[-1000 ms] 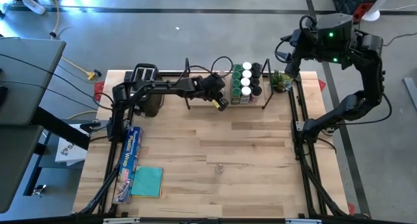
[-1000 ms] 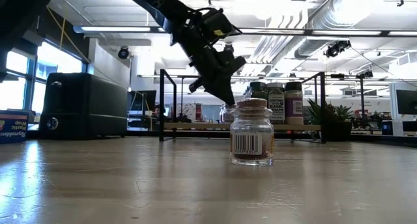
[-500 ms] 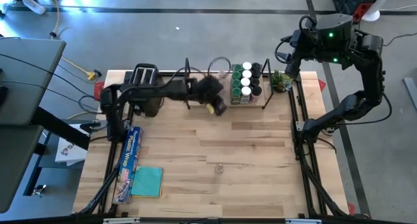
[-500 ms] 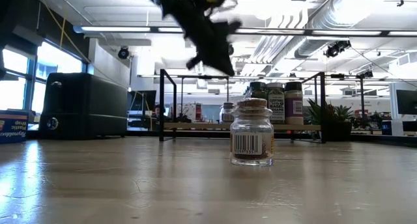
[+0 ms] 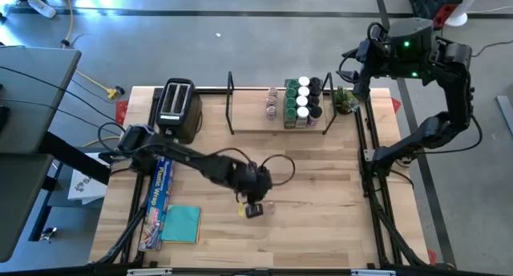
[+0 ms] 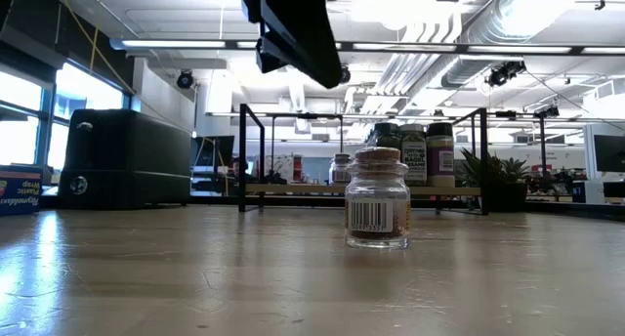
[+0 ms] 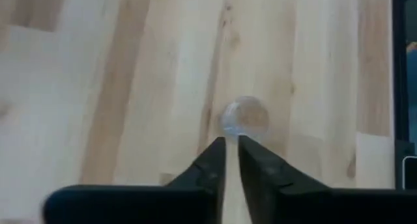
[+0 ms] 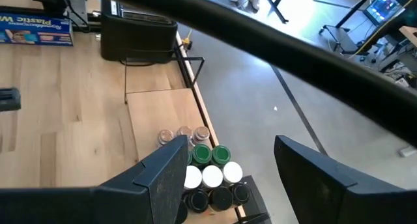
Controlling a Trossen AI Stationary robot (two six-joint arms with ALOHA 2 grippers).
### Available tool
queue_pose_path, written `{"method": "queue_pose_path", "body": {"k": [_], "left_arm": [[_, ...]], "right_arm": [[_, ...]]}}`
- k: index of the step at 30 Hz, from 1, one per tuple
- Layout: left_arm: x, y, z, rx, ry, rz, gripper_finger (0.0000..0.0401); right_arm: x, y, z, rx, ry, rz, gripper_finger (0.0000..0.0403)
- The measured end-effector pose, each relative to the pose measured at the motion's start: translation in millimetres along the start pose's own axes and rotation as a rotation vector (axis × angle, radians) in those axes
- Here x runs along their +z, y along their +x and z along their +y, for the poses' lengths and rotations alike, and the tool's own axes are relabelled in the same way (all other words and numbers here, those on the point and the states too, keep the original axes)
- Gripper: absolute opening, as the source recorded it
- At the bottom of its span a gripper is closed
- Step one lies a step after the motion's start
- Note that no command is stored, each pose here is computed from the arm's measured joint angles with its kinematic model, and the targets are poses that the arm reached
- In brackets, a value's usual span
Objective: Shelf spices
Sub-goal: Put the brown spice bottle on the shelf and align with the other brown spice bottles
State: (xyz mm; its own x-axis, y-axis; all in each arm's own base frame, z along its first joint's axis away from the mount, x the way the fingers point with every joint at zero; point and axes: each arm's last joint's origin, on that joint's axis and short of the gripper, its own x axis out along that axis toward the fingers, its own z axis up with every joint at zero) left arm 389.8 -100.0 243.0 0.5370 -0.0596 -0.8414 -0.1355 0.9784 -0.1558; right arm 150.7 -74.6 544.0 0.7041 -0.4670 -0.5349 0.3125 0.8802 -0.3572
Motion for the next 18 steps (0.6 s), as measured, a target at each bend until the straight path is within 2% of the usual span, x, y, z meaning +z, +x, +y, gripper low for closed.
{"method": "queue_pose_path", "body": {"k": [5,12,18], "left_arm": [[-11,11,-18,-0.008,0.009,0.029,0.0113],[-17,10,-34,-0.057,0.187,0.026,0.0231],[-7,9,-46,-0.051,0.257,-0.149,0.0288]], "right_arm": [[-2,-5,0,-0.001,-0.009,-0.007,0.0224],[-8,-21,0,-0.010,-0.007,-0.020,0.0224],[-14,-34,1,-0.019,0.008,-0.034,0.0224]]}}
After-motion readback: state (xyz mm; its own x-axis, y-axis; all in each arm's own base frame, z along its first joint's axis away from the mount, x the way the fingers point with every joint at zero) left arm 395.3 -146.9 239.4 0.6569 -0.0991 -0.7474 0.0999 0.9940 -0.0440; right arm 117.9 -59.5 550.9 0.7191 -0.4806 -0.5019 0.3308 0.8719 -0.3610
